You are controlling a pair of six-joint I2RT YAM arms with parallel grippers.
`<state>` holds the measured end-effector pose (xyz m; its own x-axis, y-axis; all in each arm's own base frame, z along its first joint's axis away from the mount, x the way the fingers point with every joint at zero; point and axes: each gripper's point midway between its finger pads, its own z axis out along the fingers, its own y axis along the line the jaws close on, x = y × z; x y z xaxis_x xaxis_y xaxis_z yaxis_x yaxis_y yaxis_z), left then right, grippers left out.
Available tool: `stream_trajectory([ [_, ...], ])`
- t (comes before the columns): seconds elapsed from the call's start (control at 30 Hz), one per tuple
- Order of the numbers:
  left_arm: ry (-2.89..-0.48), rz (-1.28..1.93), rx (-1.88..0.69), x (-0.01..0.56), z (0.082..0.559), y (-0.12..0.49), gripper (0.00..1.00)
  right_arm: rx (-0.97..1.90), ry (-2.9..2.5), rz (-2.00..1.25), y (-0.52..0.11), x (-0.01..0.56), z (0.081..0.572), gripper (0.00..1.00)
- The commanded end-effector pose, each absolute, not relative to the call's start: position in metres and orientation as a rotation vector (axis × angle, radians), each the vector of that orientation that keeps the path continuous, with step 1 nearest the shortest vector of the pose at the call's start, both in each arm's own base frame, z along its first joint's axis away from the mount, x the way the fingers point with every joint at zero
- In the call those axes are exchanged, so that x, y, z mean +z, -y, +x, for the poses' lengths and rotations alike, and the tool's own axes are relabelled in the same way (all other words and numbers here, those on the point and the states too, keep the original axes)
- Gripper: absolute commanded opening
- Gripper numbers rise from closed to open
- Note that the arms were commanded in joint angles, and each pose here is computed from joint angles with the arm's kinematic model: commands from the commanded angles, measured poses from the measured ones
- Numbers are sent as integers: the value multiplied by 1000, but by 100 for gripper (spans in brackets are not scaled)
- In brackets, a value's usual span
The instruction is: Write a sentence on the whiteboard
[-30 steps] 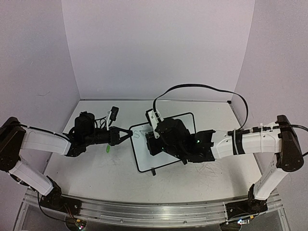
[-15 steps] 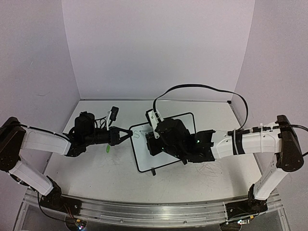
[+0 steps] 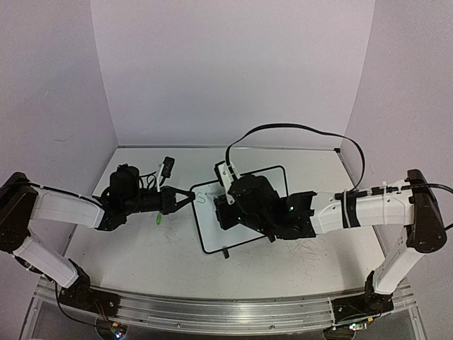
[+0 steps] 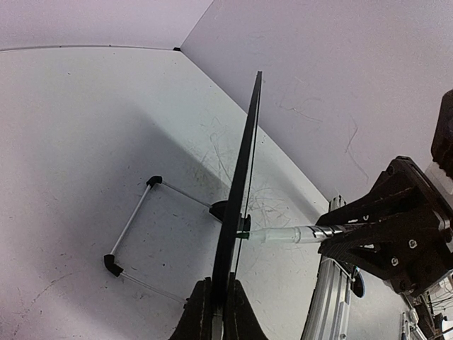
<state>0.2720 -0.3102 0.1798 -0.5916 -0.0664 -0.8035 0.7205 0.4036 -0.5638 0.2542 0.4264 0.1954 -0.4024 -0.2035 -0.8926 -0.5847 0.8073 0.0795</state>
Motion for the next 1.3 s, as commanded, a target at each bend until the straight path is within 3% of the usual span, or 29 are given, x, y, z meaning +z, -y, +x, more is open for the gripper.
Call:
stream_trajectory([
  [0.0,-1766,578,-1259,212,277,311,0,482,-1990,-584,-426,194,250,0],
  [0.67,-1767,581,-1262,212,277,311,0,466,-2020,-561,-417,183,244,0],
  [0.87,-1768,581,-1264,212,276,311,0,440,-1983,-494,-406,200,250,0],
  [1.0,-1768,580,-1265,212,276,311,0,586,-1888,-529,-416,228,241,0],
  [1.27,-1764,582,-1268,214,276,311,0,584,-1891,-577,-435,223,243,0],
])
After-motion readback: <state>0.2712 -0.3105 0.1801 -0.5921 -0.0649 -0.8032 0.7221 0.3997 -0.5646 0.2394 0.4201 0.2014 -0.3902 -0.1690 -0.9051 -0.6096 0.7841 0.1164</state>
